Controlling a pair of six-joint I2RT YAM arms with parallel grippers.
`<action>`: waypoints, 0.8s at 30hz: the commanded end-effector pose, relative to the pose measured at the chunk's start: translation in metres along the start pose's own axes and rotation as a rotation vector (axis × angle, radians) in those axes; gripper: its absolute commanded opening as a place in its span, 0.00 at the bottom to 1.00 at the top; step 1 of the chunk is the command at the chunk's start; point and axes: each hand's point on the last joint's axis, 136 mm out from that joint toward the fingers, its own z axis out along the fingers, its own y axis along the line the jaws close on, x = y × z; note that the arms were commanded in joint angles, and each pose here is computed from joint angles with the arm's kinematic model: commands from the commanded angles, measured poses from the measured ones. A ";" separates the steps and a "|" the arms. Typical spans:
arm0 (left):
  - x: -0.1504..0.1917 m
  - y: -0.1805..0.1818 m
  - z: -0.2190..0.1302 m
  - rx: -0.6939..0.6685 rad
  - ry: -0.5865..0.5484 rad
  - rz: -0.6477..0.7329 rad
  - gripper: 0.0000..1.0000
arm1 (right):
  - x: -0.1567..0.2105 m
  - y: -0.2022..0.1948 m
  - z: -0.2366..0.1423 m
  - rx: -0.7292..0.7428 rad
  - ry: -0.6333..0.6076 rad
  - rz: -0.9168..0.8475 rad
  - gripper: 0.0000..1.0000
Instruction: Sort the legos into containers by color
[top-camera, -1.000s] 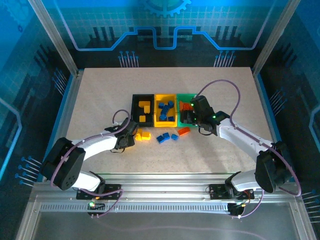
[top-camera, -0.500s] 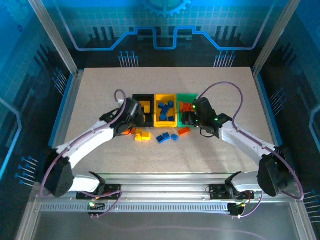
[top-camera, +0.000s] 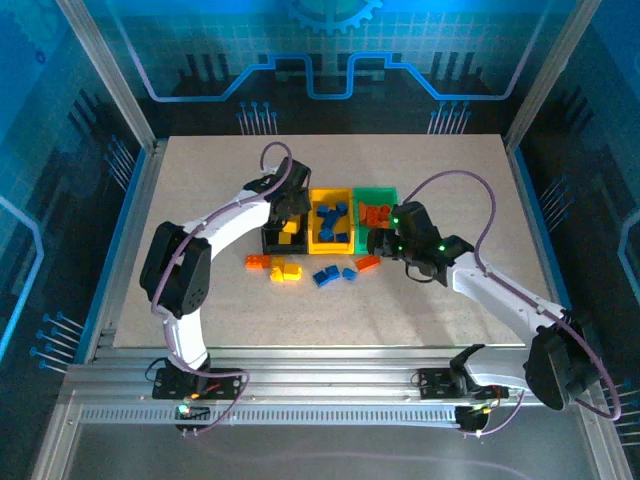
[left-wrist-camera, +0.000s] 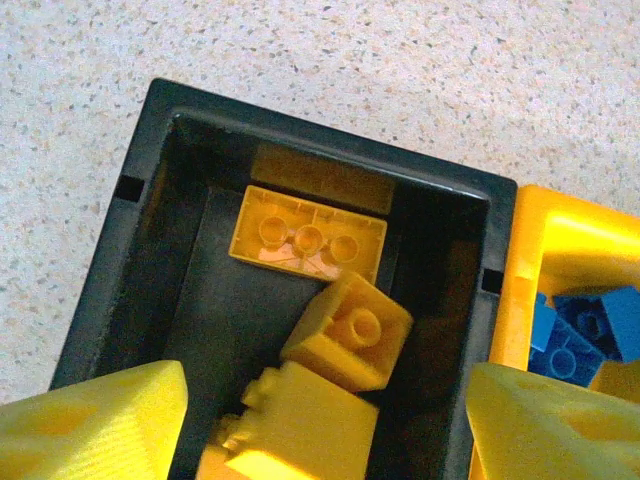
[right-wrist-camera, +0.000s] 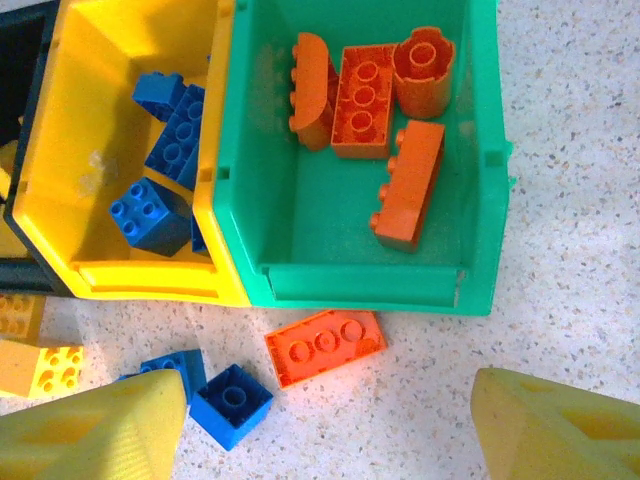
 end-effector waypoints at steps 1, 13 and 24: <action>-0.022 -0.018 -0.042 0.098 -0.054 -0.005 0.85 | 0.004 -0.004 -0.004 -0.008 0.004 0.024 0.77; 0.060 -0.015 -0.147 0.360 -0.042 0.069 0.99 | 0.022 0.012 -0.017 -0.145 0.020 -0.013 0.79; 0.134 0.065 -0.086 0.228 0.071 0.029 0.71 | 0.043 0.034 -0.038 -0.368 -0.020 -0.095 0.82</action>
